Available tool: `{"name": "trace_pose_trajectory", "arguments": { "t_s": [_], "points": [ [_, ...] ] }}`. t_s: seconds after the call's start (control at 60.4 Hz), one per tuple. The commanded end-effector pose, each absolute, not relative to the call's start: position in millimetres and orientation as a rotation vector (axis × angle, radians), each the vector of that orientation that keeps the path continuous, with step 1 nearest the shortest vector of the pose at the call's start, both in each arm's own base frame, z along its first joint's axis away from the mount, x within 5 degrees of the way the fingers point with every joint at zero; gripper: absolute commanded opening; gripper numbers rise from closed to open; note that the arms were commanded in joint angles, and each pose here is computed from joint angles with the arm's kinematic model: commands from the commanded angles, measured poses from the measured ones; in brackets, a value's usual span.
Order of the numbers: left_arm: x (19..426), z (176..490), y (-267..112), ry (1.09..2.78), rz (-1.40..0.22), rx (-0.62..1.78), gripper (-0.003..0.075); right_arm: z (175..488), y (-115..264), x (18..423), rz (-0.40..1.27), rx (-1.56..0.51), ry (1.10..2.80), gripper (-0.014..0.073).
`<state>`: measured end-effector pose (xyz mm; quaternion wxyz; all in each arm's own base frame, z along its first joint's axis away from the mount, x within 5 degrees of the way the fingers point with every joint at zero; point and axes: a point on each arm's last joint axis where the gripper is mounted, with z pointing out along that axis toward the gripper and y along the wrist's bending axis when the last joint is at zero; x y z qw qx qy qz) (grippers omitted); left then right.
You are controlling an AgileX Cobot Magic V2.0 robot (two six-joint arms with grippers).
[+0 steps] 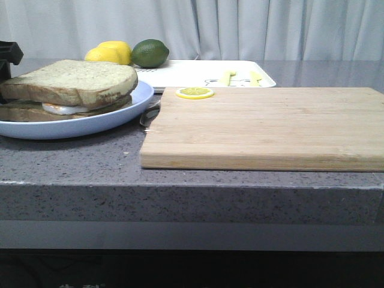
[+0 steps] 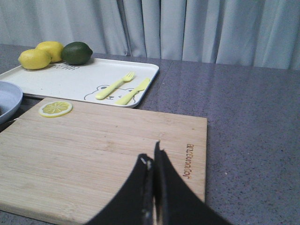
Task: Place bread and move sandwich to tray
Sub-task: 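Grasp the blue plate rim with the left gripper and lift it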
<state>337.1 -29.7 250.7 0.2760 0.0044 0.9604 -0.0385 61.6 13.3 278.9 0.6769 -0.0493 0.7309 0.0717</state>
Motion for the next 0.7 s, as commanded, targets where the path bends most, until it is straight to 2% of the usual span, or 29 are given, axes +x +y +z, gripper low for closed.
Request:
{"name": "trace_pose_trajectory", "arguments": {
  "t_s": [0.0,0.099,0.265,0.364,0.546,0.679],
  "points": [
    [341,270,-31,2.486,-0.109,0.009,0.017,295,11,61,0.142,-0.087,1.545,-0.0085],
    [341,269,-31,2.491,-0.111,0.007,-0.0014,295,11,61,0.142,-0.087,1.545,-0.0085],
    [341,270,-29,2.491,-0.147,-0.041,-0.0018,295,11,61,0.142,-0.087,1.545,-0.0085],
    [338,281,-22,2.472,-0.2,-0.094,-0.0018,295,11,61,0.142,-0.087,1.545,-0.0085],
    [327,319,-6,2.369,-0.418,-0.153,-0.0018,295,11,61,0.142,-0.087,1.545,-0.0085],
    [323,335,5,2.344,-0.553,-0.186,-0.0019,295,11,61,0.141,-0.087,1.544,-0.0085]
  ]
}}
